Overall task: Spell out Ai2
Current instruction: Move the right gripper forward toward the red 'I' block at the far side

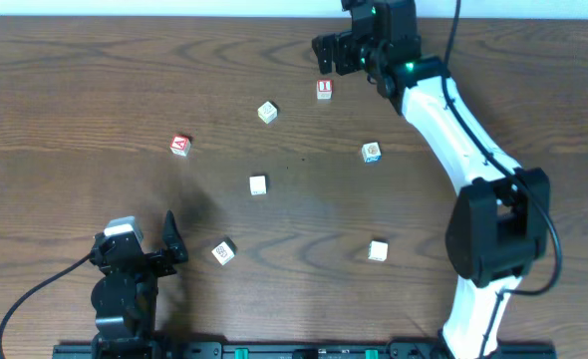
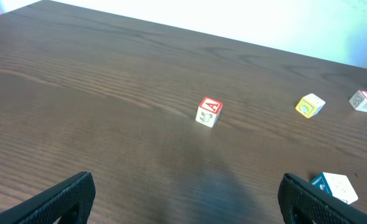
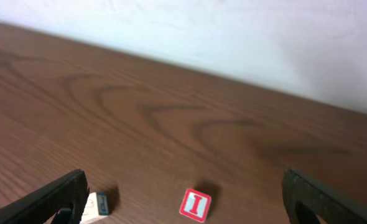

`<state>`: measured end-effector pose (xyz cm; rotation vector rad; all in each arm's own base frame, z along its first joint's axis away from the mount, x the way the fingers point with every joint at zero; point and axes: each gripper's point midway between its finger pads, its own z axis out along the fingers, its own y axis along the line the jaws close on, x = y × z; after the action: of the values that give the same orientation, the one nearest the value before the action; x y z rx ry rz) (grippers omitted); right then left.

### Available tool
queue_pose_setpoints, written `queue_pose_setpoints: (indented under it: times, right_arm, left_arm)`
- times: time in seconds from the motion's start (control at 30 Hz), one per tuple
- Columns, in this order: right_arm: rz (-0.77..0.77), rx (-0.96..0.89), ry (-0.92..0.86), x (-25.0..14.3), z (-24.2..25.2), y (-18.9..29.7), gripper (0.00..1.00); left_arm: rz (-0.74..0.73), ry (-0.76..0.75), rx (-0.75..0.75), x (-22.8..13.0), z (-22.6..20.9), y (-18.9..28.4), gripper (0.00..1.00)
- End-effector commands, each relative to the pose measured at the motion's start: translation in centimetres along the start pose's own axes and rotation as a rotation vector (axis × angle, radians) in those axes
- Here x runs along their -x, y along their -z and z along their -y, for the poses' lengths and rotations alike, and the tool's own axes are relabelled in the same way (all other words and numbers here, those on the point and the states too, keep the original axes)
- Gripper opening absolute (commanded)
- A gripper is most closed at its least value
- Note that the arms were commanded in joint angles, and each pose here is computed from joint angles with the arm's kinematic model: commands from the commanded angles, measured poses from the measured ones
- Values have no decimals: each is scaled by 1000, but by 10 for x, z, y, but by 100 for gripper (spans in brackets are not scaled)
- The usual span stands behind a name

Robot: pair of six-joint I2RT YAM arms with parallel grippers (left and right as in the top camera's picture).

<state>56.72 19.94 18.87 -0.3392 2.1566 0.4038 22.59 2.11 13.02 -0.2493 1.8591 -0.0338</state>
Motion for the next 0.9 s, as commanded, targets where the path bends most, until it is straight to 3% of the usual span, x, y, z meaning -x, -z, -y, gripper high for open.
queue_pose_setpoints:
  times: [0.0, 0.27, 0.87]
  right_arm:
    - [25, -19, 14, 16, -6, -12, 99]
    - [25, -86, 8, 19, 10, -43, 99]
    - [-219, -109, -69, -66, 18, -90, 99]
  left_arm:
    - [-25, -5, -2, -11, -1, -3, 95]
    - [-24, -5, -2, -11, -1, -3, 95]
    - [-24, -5, -3, -11, -1, -3, 95]
